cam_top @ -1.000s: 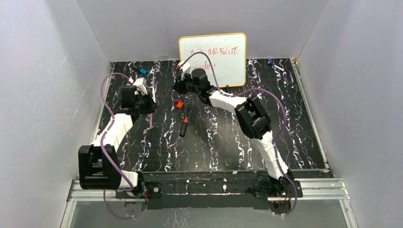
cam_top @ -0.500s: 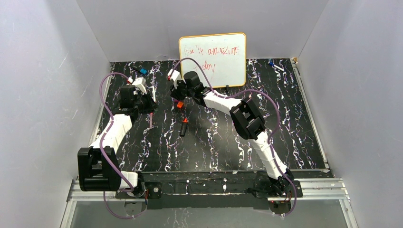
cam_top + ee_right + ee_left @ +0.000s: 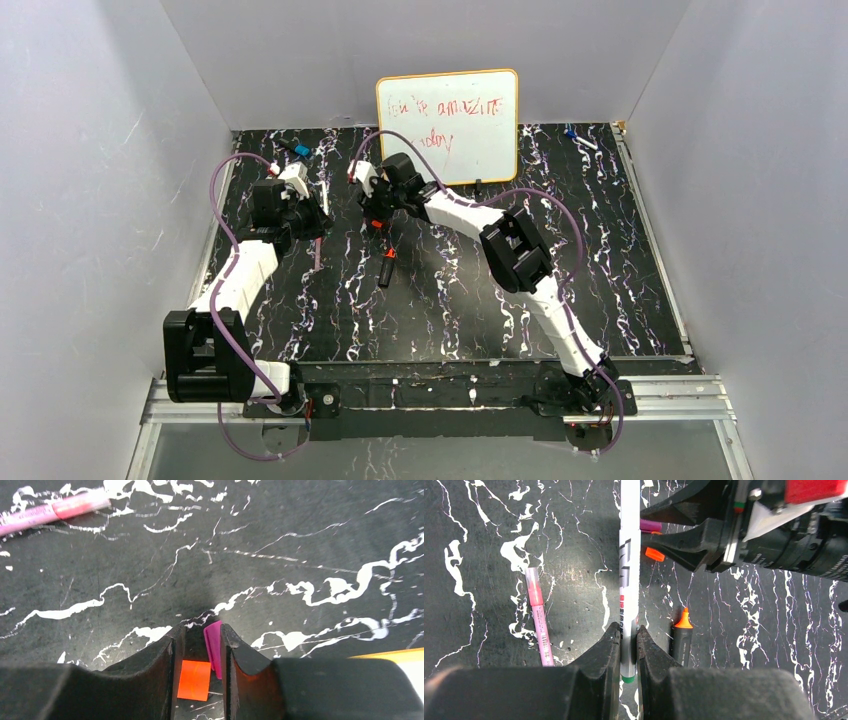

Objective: Insert the pens into the pen caps

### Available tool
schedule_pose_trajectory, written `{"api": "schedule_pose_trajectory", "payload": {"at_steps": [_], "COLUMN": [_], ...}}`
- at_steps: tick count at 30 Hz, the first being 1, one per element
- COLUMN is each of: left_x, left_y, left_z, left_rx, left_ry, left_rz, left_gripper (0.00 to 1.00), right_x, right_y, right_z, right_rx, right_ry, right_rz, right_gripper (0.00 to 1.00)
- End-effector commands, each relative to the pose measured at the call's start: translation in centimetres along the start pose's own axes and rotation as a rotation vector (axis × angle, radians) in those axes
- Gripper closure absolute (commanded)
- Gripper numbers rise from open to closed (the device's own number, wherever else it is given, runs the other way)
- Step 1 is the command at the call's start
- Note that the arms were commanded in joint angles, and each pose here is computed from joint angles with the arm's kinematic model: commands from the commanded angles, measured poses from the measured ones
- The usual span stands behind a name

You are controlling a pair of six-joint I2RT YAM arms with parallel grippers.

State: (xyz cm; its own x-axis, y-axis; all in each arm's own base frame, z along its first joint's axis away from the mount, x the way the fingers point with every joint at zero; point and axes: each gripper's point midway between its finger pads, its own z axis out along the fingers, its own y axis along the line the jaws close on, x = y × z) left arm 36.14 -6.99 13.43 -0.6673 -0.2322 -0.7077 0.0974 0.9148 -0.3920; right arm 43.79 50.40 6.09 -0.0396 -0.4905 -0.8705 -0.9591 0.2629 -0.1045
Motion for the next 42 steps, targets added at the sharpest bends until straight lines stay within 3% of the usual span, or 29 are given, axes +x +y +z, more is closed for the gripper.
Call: {"api": "schedule_pose_trajectory", "payload": {"at_steps": [1,19,22,29,31,42], "left_x": [-0.3,-0.3,-0.3,-0.1,-0.1,0.2], "left_y": [-0.5,-0.5,-0.5,-0.5,-0.5,-0.4], "left_z": [-0.9,-0.8,-0.8,-0.7,-0.7,-0.5], "left_rx": [0.019,0.023,0.022,0.023,0.024,0.028], "left_ry": [-0.012,-0.008,-0.007,0.001,0.003,0.009], "left_rz": [0.004,0.005,0.006,0.004,0.004,0.004], "left_gripper": [1.0,1.0,1.0,1.0,1.0,1.0], "right_x": [0.8,2.4,2.6,3.0,3.0,-3.3], "right_y": [0.2,0.3,0.2,0.2,0.1,-1.9], "right_z": [0.3,1.2,1.2,1.4,1.5,-1.4], "right_rx": [-0.035,-0.041,-0.038,-0.035,-0.028,0.06], "right_ry": [0.031,0.054,0.058,0.061,0.056,-0.18], "right_rz": [-0.031,-0.042,-0.043,-0.034,-0.027,0.059], "right_gripper": [0.6,0.65,0.72,0.97,0.99,0.99]}}
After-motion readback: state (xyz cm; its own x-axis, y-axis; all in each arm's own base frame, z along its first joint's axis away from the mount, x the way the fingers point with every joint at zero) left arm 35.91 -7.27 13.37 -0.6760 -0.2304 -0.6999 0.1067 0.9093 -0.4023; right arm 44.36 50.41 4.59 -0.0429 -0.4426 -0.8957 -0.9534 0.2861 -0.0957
